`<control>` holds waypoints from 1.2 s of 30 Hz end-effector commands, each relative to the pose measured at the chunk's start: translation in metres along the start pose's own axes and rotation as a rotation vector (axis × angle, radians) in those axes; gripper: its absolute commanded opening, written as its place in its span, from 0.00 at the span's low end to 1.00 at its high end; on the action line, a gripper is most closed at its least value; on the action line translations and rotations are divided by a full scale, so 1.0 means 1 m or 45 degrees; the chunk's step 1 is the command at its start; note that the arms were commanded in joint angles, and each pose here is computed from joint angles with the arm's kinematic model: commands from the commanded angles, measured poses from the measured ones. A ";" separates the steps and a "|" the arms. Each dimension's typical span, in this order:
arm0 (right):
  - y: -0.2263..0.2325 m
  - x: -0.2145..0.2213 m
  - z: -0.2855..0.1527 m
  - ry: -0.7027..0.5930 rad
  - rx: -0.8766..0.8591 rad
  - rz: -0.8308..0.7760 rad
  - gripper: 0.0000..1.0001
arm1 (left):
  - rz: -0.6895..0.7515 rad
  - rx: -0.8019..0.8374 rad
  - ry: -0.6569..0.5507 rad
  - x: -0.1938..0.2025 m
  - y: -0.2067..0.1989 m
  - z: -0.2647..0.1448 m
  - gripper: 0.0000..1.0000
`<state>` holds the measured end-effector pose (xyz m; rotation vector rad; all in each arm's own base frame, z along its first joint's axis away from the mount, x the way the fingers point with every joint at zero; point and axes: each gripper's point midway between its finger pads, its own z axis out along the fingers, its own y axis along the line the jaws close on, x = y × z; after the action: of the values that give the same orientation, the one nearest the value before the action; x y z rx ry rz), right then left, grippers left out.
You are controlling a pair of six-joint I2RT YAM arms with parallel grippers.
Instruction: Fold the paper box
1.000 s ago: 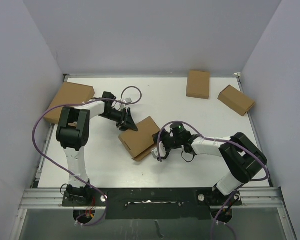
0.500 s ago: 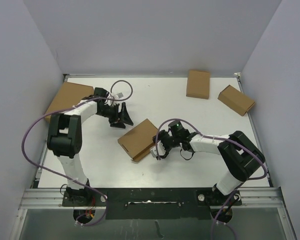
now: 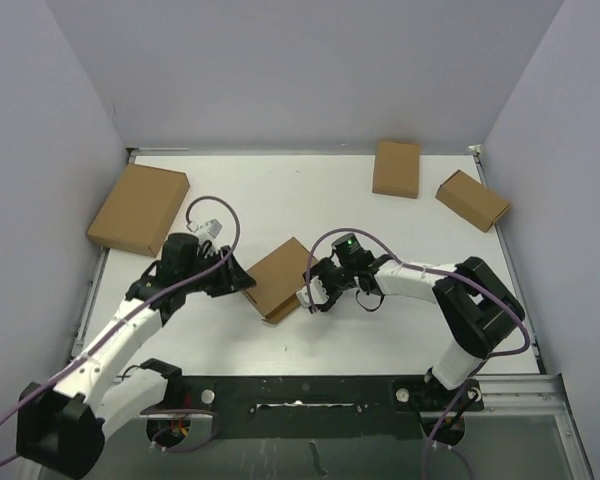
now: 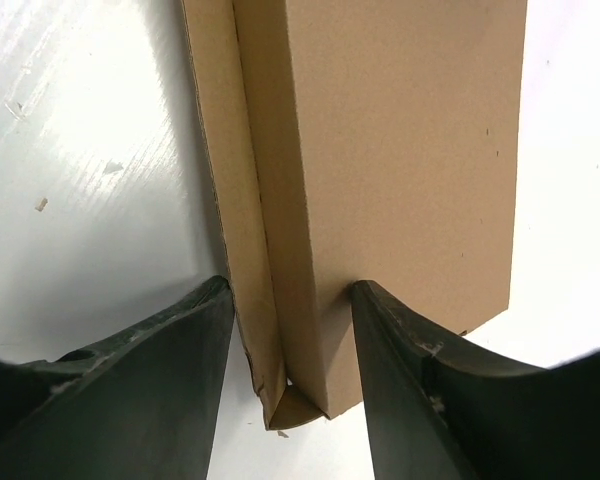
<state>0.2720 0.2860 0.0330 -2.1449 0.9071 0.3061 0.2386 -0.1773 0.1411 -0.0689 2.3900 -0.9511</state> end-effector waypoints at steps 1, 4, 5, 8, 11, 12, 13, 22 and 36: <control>0.000 -0.003 0.002 -0.030 -0.044 0.028 0.50 | -0.321 -0.106 -0.190 0.022 -0.002 -0.013 0.38; 0.000 -0.005 0.005 -0.032 -0.055 0.042 0.48 | -0.483 -0.144 -0.189 0.064 0.001 -0.007 0.38; 0.001 -0.005 0.005 -0.033 -0.061 0.046 0.48 | -0.516 -0.159 -0.199 0.074 0.001 -0.004 0.38; 0.002 -0.007 0.007 -0.037 -0.069 0.052 0.47 | -0.508 -0.236 -0.257 0.090 0.002 0.002 0.39; 0.002 -0.007 0.008 -0.037 -0.074 0.068 0.47 | -0.494 -0.383 -0.299 0.093 0.008 0.010 0.39; 0.002 -0.007 0.008 -0.037 -0.075 0.070 0.46 | -0.504 -0.417 -0.292 0.095 0.008 0.015 0.39; 0.002 -0.007 0.008 -0.037 -0.077 0.073 0.46 | -0.516 -0.447 -0.288 0.096 0.008 0.020 0.40; 0.002 -0.007 0.008 -0.038 -0.082 0.082 0.46 | -0.563 -0.551 -0.376 0.090 -0.002 0.043 0.34; 0.004 -0.008 0.010 -0.043 -0.098 0.087 0.45 | -0.653 -0.694 -0.387 0.104 0.014 0.037 0.25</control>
<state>0.2753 0.2929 0.0345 -2.1516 0.9302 0.3444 0.1664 -0.2194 0.0465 -0.9165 2.3723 -0.4251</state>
